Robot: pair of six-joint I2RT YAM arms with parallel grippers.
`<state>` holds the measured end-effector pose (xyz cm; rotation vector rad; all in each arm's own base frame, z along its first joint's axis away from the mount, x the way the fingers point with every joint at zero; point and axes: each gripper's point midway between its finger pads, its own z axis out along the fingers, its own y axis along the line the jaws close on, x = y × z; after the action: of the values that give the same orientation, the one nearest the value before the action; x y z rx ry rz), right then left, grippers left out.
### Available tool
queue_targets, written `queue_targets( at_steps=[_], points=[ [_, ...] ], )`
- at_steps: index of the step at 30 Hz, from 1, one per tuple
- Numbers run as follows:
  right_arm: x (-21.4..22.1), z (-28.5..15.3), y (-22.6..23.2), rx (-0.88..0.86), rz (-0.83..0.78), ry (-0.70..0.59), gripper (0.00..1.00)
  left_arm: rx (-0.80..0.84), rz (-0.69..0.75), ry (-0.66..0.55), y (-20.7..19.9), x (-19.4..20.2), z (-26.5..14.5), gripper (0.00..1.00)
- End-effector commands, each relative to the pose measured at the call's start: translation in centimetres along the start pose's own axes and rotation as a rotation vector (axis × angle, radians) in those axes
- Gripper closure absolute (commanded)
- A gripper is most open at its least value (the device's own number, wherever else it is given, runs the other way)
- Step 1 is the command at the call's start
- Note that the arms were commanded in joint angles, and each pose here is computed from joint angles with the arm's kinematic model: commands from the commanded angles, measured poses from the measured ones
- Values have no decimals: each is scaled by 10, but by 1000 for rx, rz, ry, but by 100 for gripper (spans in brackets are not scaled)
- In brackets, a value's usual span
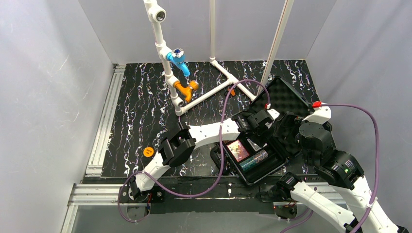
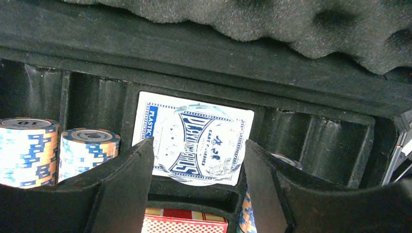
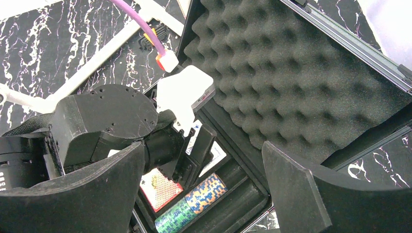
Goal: Pack up texas hold em set
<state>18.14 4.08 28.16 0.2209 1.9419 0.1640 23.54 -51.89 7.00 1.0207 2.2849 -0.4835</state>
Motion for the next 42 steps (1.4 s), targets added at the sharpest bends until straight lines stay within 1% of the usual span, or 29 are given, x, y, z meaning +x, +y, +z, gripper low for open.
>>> queue_targets(
  at_steps=[1,4,8,11,15,21,25,30,33,42],
  points=[
    [-11,-2,2,-4,25,-34,2,0,13,-57,-5,-20,-2,69],
    [-11,-2,2,-7,26,-32,2,5,14,-62,-7,-20,-4,53],
    [-13,-2,4,-9,26,-31,2,10,17,-71,-9,-22,-7,36],
    [-14,-3,5,-13,30,-31,2,7,19,-78,-9,-24,-11,28],
    [-14,-3,7,-19,36,-27,2,-4,24,-83,-7,-23,-16,21],
    [-15,-4,9,-28,48,-24,2,-8,21,-100,-5,-25,-31,19],
    [-18,-5,9,-28,52,-33,2,-14,9,-132,-3,-30,-57,19],
    [-22,-7,9,-31,56,-41,2,-28,-5,-149,4,-21,-89,18],
    [-19,-7,8,-32,57,-39,2,-37,-11,-155,7,-12,-106,18],
    [-15,-3,8,-26,52,-36,2,-105,-20,-149,21,40,-145,16]
  ],
)
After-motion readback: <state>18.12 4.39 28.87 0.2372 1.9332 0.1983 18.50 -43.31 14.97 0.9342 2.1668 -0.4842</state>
